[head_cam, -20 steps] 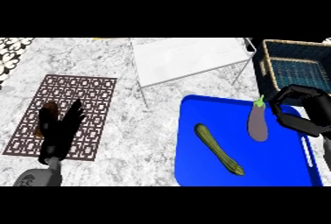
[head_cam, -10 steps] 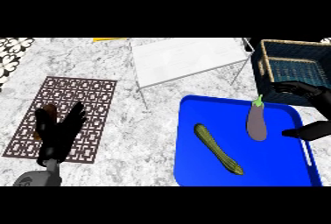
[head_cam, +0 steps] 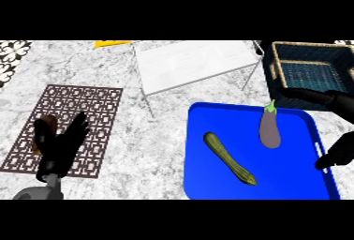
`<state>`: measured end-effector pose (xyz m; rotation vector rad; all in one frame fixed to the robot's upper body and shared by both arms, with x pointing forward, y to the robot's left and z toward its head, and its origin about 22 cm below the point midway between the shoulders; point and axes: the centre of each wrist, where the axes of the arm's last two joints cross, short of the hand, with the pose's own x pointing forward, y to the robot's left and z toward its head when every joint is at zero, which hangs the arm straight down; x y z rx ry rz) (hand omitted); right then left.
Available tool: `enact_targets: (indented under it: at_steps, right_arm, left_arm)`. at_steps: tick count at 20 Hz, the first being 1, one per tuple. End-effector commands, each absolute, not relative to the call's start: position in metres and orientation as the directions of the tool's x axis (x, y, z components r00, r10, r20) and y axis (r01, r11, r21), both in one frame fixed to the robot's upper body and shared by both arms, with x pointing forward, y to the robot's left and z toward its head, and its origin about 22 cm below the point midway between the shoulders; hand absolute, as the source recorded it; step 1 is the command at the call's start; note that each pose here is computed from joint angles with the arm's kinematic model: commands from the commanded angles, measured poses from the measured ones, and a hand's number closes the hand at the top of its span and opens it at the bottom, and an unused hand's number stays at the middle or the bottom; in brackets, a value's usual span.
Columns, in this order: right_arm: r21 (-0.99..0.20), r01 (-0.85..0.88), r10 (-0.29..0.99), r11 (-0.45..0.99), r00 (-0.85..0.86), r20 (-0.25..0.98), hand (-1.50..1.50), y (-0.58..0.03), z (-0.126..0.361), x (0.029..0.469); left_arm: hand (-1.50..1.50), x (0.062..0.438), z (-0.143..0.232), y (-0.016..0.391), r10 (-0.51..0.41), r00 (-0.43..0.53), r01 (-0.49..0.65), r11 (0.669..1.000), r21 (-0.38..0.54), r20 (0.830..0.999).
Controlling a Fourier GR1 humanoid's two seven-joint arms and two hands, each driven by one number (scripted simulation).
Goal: Pick the squash from the tray and place it in the tiered shelf
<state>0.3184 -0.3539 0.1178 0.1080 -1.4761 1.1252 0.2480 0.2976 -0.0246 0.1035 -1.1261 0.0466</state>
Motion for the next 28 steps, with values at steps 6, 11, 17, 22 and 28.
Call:
enact_targets:
  at_steps: [6,11,17,22,28]
  right_arm:
    - [-0.659,-0.563,0.675,0.498,-0.226,0.703,-1.50,-0.261,0.143,0.290]
    - [-0.725,-0.542,0.778,0.425,-0.191,0.599,-1.50,-0.228,0.129,0.291]
    - [-0.748,-0.572,0.830,0.338,-0.195,0.523,-1.50,-0.181,0.115,0.268]
    - [-0.765,-0.578,0.869,0.283,-0.184,0.460,-1.50,-0.179,0.099,0.248]
    - [-0.796,-0.533,0.901,0.287,-0.132,0.413,-1.50,-0.180,0.088,0.243]
  left_arm:
    - [0.00,0.249,-0.031,0.293,-0.004,0.447,-0.104,0.993,0.057,0.894]
    - [0.00,0.246,-0.025,0.291,0.001,0.435,-0.084,0.996,0.040,0.900]
    - [0.00,0.259,-0.029,0.285,-0.029,0.430,-0.084,0.994,0.071,0.902]
    - [0.00,0.253,-0.034,0.288,-0.006,0.452,-0.087,0.995,0.050,0.892]
    - [0.00,0.249,-0.032,0.295,-0.006,0.439,-0.096,0.994,0.054,0.899]
